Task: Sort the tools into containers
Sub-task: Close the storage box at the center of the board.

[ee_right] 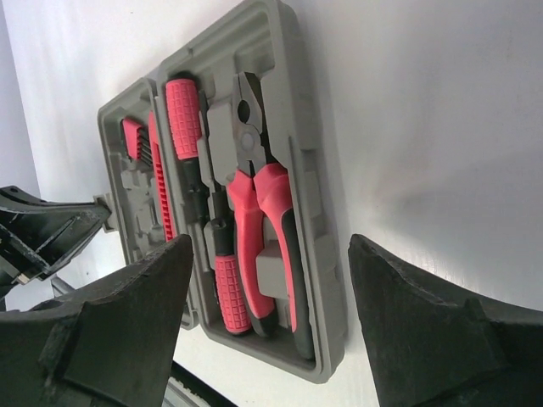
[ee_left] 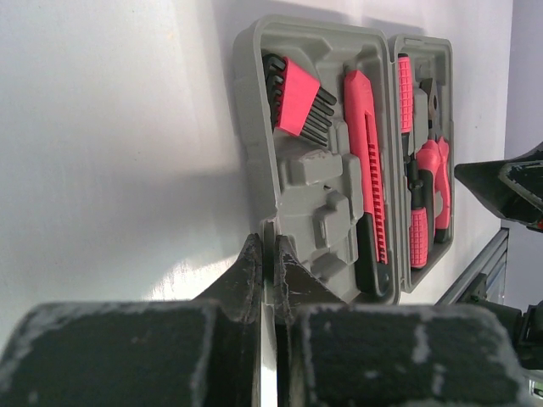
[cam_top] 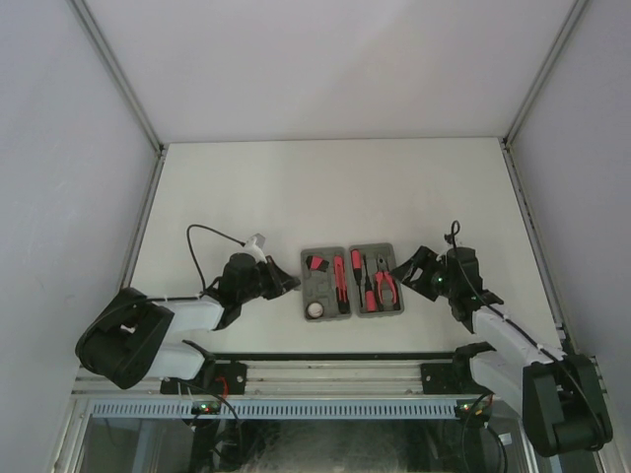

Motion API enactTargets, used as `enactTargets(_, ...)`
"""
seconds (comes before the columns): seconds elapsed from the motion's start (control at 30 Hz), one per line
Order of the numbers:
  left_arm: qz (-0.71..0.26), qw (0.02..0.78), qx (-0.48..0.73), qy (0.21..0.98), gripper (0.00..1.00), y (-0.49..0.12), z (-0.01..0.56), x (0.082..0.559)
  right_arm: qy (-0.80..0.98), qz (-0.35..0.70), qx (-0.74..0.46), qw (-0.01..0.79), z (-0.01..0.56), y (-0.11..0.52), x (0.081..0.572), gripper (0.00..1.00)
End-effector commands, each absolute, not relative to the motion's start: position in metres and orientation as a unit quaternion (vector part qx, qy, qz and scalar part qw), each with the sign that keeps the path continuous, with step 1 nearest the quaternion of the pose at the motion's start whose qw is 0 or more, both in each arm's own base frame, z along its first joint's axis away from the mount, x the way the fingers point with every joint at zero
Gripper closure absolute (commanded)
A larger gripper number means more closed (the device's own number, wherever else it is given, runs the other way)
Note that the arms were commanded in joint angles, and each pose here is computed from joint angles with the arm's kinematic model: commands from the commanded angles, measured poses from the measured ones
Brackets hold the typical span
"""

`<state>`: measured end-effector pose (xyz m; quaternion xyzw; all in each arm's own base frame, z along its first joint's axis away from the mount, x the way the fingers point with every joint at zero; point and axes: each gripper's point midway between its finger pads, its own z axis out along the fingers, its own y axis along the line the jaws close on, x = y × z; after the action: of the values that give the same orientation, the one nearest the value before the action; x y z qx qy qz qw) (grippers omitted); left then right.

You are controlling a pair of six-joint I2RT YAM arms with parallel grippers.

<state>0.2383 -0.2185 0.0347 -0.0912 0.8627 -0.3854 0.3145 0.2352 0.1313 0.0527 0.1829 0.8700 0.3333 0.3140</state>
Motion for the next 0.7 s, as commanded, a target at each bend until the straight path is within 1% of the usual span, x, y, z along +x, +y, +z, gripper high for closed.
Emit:
enactTargets(0.0,-0.36,0.274,-0.089,0.887,1.0,-0.21,0.008,0.217,0.86,0.349,0.166,0.334,0.059,0.135,0.247,0.27)
enactTargets(0.37,-0.366,0.27,-0.08,0.887,1.0,-0.216,0.011,0.22,0.866,0.377,0.142,0.297,0.046,0.148,0.249,0.29)
enactTargets(0.67,-0.363,0.27,-0.08,0.888,1.0,-0.215,0.011,0.22,0.855,0.424,0.082,0.287,0.065,0.17,0.248,0.31)
